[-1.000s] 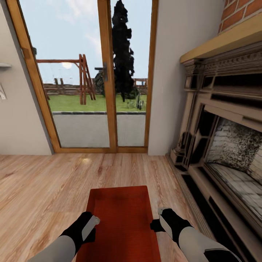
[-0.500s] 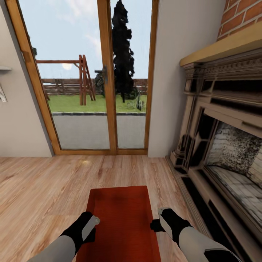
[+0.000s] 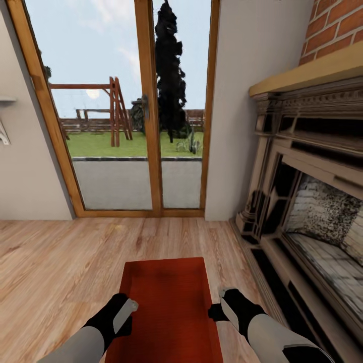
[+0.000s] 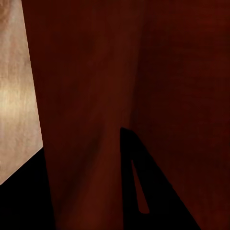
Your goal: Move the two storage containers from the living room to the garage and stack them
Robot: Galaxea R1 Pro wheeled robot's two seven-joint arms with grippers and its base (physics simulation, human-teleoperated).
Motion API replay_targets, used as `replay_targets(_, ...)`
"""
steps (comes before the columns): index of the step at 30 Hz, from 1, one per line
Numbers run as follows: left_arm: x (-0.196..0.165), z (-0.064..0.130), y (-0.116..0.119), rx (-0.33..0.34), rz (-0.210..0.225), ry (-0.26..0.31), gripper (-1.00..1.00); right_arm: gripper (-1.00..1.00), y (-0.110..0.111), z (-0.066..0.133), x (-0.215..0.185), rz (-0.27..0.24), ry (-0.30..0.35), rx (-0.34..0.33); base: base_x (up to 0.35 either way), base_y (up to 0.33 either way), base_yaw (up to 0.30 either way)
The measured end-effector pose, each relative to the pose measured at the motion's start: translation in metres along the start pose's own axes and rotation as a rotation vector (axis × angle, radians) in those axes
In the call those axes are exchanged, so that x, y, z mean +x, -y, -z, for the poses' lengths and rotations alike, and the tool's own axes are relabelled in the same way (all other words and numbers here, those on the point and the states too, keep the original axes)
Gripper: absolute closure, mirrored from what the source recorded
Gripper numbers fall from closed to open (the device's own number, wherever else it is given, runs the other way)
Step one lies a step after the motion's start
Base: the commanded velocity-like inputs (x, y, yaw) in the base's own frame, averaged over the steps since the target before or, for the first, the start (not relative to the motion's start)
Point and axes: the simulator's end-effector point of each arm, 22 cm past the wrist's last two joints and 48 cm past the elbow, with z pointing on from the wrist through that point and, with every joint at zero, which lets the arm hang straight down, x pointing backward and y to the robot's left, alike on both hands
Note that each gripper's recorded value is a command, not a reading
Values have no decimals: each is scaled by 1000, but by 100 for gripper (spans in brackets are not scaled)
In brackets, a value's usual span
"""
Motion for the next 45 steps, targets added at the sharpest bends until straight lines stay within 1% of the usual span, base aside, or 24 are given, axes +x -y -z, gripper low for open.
replay_targets(41,-31,81,-14,1,3,-2,100,100,3,75,-46,-7,-1,-4,0,0,0)
replay_targets(45,-31,81,-14,2,3,-3,100,100,3,75,-47,-10,-1,-5,0,0,0)
